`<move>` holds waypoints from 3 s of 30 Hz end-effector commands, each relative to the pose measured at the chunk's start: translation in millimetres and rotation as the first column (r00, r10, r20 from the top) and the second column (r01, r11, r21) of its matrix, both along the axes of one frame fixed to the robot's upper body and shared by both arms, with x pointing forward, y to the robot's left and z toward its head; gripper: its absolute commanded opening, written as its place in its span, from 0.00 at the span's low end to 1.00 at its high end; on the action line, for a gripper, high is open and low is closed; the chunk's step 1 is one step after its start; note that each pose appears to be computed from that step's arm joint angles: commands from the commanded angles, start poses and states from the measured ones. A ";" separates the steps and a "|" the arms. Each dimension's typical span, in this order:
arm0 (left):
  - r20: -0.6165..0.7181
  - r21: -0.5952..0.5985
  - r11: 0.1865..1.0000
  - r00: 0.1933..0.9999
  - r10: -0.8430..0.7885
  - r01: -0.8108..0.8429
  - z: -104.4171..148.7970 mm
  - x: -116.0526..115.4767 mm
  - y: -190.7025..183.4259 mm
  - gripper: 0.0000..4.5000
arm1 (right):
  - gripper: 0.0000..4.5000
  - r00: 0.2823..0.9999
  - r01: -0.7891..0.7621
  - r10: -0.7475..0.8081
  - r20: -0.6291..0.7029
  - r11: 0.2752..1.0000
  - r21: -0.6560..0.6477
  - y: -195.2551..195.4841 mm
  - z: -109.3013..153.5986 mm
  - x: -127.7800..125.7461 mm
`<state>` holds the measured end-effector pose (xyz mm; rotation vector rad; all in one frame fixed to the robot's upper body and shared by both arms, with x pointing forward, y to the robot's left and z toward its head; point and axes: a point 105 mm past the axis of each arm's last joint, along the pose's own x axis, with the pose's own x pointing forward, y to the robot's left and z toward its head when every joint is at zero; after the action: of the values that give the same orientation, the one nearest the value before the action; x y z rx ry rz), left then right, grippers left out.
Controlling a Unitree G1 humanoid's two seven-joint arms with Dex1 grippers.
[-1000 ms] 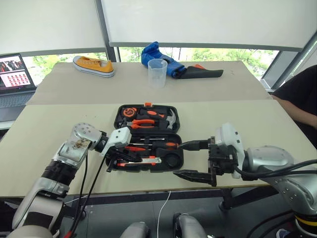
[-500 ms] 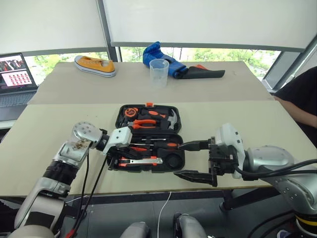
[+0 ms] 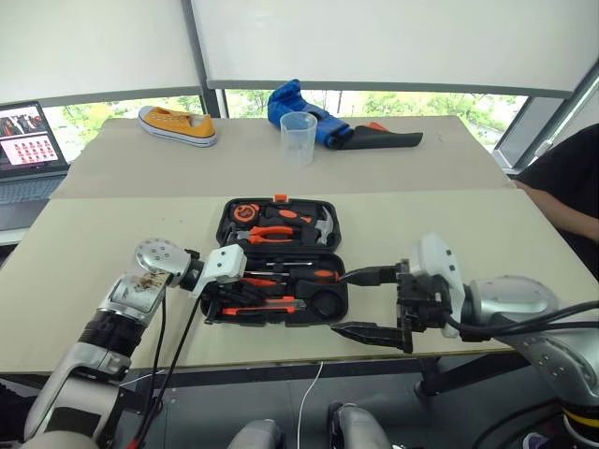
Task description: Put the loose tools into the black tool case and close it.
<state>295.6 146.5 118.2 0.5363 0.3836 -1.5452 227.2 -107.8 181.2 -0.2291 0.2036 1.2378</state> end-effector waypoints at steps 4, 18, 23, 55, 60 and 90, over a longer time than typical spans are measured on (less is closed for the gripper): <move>0.062 -0.147 0.989 0.997 0.036 -0.026 72.3 -19.7 6.5 0.74 | 1.00 0.942 0.337 -0.336 0.015 0.941 -0.037 -78.0 4.6 3.0; 0.141 -0.311 0.950 0.989 0.055 -0.008 106.1 -18.8 -26.8 1.00 | 1.00 0.811 0.585 -0.576 0.101 0.802 -0.125 -127.6 -19.5 65.6; 0.145 -0.322 0.947 0.988 0.054 -0.004 103.5 -18.9 -31.4 1.00 | 1.00 0.761 0.648 -0.636 0.130 0.734 -0.202 -140.2 -38.0 107.1; 0.164 -0.095 0.994 0.986 -0.028 0.044 69.4 -33.1 -9.2 1.00 | 0.00 0.999 -0.031 0.033 0.031 0.997 -0.071 25.4 -0.6 67.0; 0.163 -0.078 0.996 0.986 -0.032 0.045 66.1 -35.5 -6.5 1.00 | 0.00 0.989 -0.141 0.145 0.022 0.982 -0.125 56.7 -12.4 53.2; 0.165 -0.180 0.912 0.903 0.397 -0.368 62.2 8.3 48.0 0.94 | 0.47 0.999 -0.021 0.018 -0.035 0.996 -0.084 11.3 -6.1 67.3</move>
<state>290.9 172.7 172.5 0.4997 0.2288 -1.2658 286.1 -80.6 162.4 -0.3289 0.3253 1.3306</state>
